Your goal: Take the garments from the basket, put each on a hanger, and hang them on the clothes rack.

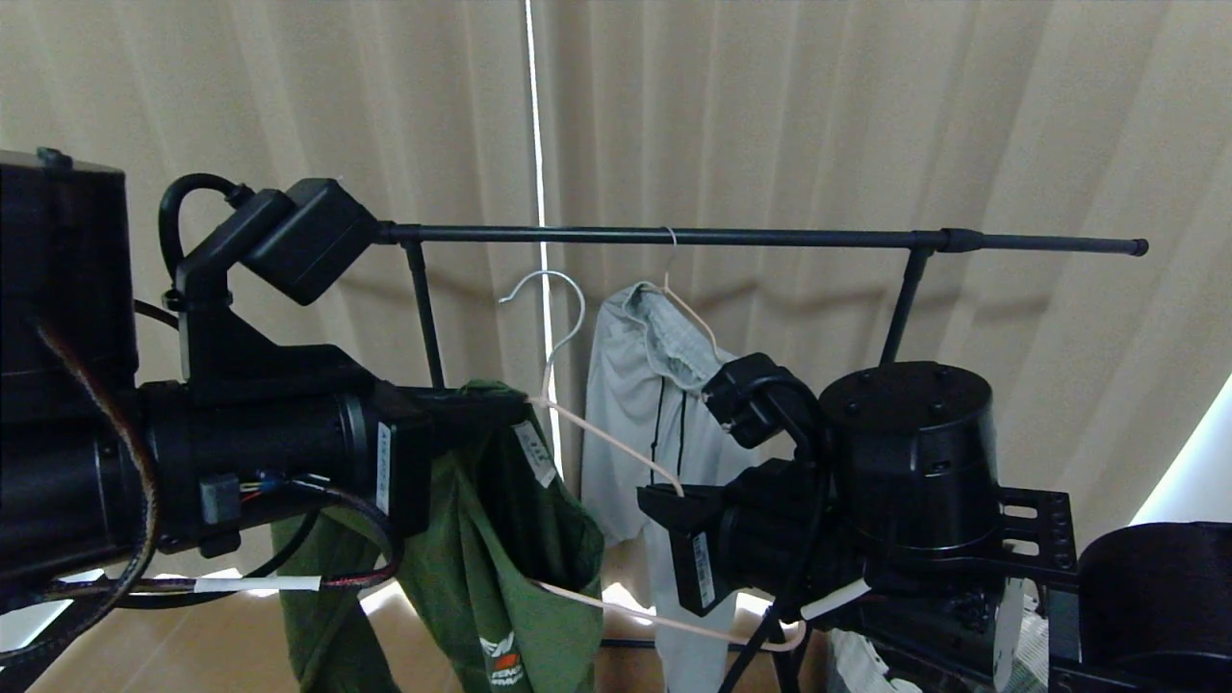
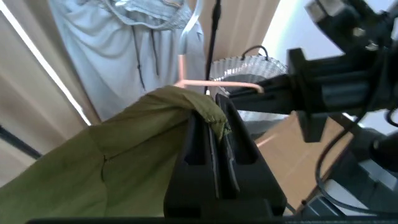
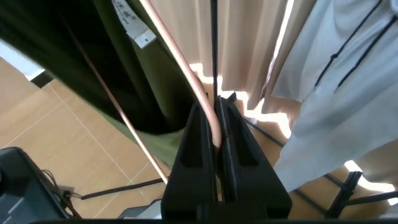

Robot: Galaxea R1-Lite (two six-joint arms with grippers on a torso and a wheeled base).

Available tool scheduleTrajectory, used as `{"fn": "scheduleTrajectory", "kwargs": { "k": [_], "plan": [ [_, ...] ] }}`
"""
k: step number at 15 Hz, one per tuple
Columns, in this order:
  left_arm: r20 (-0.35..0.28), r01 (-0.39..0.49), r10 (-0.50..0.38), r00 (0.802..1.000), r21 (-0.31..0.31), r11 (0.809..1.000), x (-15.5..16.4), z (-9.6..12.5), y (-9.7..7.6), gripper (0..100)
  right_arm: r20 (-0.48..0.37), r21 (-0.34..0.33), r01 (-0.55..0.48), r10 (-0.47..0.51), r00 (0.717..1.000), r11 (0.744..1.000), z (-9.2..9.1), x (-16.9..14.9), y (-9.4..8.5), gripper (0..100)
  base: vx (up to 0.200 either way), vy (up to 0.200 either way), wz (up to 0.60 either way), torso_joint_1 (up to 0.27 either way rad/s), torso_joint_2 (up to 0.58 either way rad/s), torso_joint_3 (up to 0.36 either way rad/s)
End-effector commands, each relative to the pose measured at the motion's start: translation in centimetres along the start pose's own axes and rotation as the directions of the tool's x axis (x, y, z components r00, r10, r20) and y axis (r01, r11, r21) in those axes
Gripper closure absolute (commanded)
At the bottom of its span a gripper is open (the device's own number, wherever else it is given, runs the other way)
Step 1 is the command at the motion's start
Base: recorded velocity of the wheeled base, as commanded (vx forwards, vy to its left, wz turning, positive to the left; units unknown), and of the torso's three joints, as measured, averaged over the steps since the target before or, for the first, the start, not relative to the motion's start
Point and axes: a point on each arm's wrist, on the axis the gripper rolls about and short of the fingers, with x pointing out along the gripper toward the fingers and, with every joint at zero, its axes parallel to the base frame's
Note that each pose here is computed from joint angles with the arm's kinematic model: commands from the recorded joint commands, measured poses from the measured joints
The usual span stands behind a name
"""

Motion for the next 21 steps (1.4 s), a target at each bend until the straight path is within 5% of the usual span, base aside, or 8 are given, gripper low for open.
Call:
{"fn": "scheduleTrajectory", "kwargs": {
  "k": [1, 8, 9, 15, 17, 19, 21],
  "plan": [
    [-0.002, 0.01, -0.01, 1.0, 0.003, 1.0, 0.0, -0.1, -0.2, 100, 0.006, -0.001, -0.003, 0.003, 1.0, 1.0, 0.0, 0.1, 0.1, 100, 0.0, 0.0, 0.0, 0.0, 0.0, 0.0],
    [-0.015, 0.01, -0.01, 1.0, 0.006, 1.0, -1.0, -1.1, -0.3, 100, 0.102, -0.021, -0.012, 0.015, 0.995, 1.0, 1.4, -0.4, -0.1, 100, 0.0, 0.0, 0.0, 0.0, 0.0, 0.0],
    [-0.018, 0.01, -0.01, 1.0, 0.023, 1.0, -1.0, -1.2, -0.3, 0, 0.105, -0.019, -0.013, 0.015, 0.994, 1.0, 1.4, -0.5, -0.1, 100, 0.0, 0.0, 0.0, 0.0, 0.0, 0.0],
    [0.03, -0.011, 0.007, 1.0, 0.137, 0.991, -3.9, -2.1, -0.2, 0, 0.171, -0.033, 0.034, -0.028, 0.985, 0.999, 2.9, -2.7, -1.9, 100, 0.0, 0.0, 0.0, 0.0, 0.0, 0.0],
    [0.109, -0.064, 0.044, 0.993, 0.188, 0.98, -4.8, -1.5, 0.4, 0, 0.182, -0.065, 0.06, -0.047, 0.982, 0.996, 2.8, -3.9, -2.7, 100, 0.0, 0.0, 0.0, 0.0, 0.0, 0.0],
    [0.207, -0.132, 0.086, 0.975, 0.218, 0.967, -4.9, -0.6, 1.2, 0, 0.187, -0.089, 0.069, -0.051, 0.981, 0.994, 2.6, -4.9, -3.3, 100, 0.0, 0.0, 0.0, 0.0, 0.0, 0.0],
    [0.261, -0.226, 0.146, 0.954, 0.31, 0.923, -4.5, 0.1, 2.4, 0, 0.193, -0.118, 0.086, -0.062, 0.979, 0.989, 2.5, -5.5, -4.1, 100, 0.0, 0.0, 0.0, 0.0, 0.0, 0.0]
  ]
}}
